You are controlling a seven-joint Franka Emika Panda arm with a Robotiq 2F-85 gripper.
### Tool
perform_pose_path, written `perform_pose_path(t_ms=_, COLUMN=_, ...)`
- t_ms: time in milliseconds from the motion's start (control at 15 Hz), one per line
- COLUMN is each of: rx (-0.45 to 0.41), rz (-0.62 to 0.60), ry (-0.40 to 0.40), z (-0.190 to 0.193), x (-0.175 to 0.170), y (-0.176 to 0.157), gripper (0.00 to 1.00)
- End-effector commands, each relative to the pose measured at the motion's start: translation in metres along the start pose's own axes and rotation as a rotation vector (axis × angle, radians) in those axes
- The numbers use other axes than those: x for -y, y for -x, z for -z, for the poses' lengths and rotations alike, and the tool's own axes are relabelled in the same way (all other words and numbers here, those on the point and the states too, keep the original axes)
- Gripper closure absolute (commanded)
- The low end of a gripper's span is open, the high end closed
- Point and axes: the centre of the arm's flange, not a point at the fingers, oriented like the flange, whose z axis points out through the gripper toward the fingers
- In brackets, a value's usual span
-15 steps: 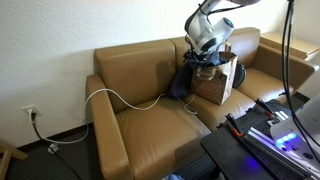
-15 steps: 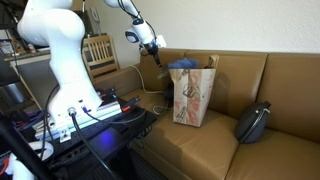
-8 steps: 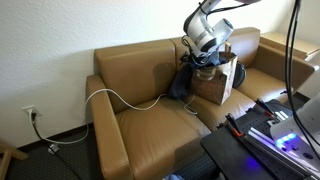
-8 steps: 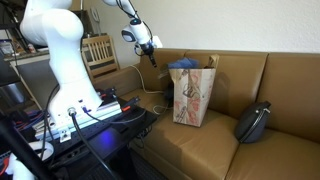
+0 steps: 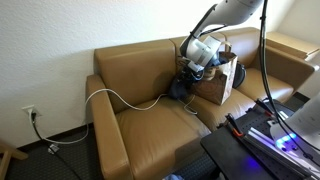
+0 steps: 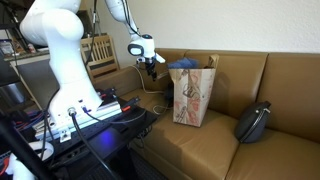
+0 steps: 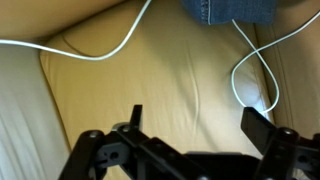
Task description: Move the bag to the right and place the blue cloth inside it
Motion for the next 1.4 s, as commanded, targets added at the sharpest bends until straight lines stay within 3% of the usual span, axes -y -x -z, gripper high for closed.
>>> perform_pose_path(t_ms=0, rx=-0.080, rz=0.144, ry=-0.134, z=-0.022, x=-0.001, y=0.028, gripper=0.00)
perform_pose_path(t_ms=200, rx=-0.054, rz=0.269, ry=-0.287, z=-0.025, x=0.018, y=0.043, gripper=0.00)
perform_pose_path(t_ms=400, rx=0.052, rz=0.377, ry=-0.398, z=-0.017, x=0.025, y=0.057, gripper=0.00)
perform_pose_path(t_ms=467, rx=0.004, rz=0.324, ry=-0.339, z=-0.014, x=0.031, y=0.040, gripper=0.00)
perform_pose_path(t_ms=733, rx=-0.008, rz=0.354, ry=-0.329, z=-0.018, x=0.029, y=0.039, gripper=0.00)
perform_pose_path(t_ms=1133, rx=-0.147, rz=0.748, ry=-0.329, z=-0.019, x=-0.001, y=0.026, gripper=0.00)
perform_pose_path(t_ms=1333, rx=-0.153, rz=0.940, ry=-0.412, z=-0.008, x=-0.014, y=0.035, gripper=0.00)
